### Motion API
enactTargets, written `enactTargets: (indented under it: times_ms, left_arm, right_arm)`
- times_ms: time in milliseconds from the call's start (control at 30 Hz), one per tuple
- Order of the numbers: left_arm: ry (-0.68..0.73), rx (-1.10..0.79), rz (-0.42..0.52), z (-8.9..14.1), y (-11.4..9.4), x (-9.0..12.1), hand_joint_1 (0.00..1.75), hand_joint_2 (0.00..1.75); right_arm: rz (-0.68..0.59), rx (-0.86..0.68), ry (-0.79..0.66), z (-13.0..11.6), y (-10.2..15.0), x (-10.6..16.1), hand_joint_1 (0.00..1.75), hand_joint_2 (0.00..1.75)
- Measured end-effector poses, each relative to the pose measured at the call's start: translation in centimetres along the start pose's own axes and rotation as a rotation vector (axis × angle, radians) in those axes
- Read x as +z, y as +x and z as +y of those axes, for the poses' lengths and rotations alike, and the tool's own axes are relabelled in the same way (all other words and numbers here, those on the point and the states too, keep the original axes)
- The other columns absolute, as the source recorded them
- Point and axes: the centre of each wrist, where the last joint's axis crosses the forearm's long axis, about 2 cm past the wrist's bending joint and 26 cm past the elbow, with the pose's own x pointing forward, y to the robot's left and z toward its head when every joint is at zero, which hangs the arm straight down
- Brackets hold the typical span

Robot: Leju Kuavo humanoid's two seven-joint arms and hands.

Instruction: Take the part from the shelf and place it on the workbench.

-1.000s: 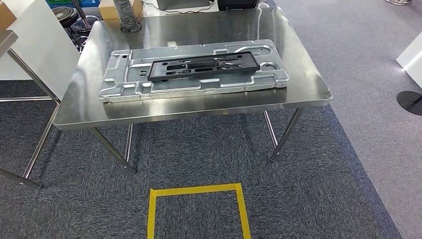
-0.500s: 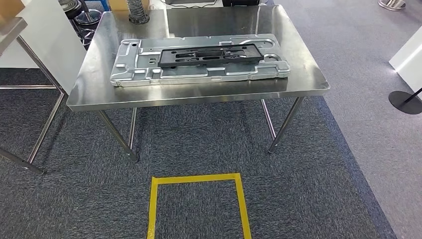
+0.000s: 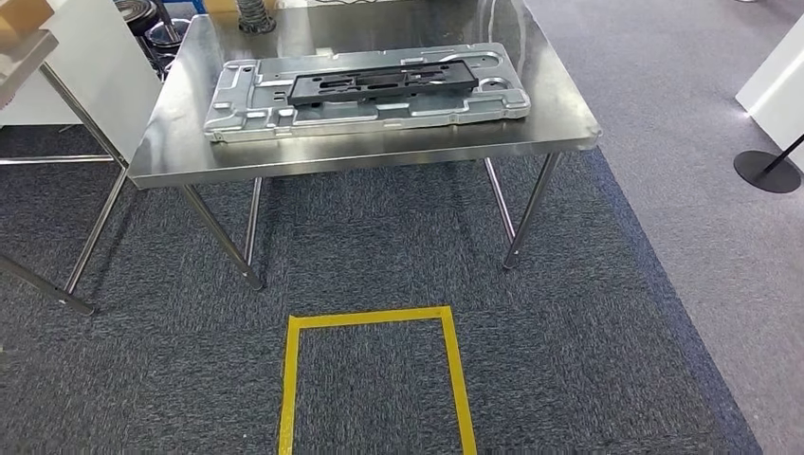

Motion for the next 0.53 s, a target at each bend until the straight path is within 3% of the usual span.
enactTargets:
  times_ms: [433,500,533]
  left_arm:
    - [0.0,0.009,0.011,-0.31,0.2,-0.12,0.0,0.0]
    - [0.003,0.009,0.029,-0.3,0.18,-0.11,0.0,0.0]
    - [0.004,0.01,0.033,-0.3,0.19,-0.11,0.0,0.0]
  right_arm:
    - [0.061,-0.127,0.141,0.27,-0.18,0.04,0.0,0.0]
    - [0.079,-0.136,0.163,0.3,-0.2,0.05,0.0,0.87]
    - [0.083,-0.137,0.167,0.31,-0.2,0.05,0.0,1.16]
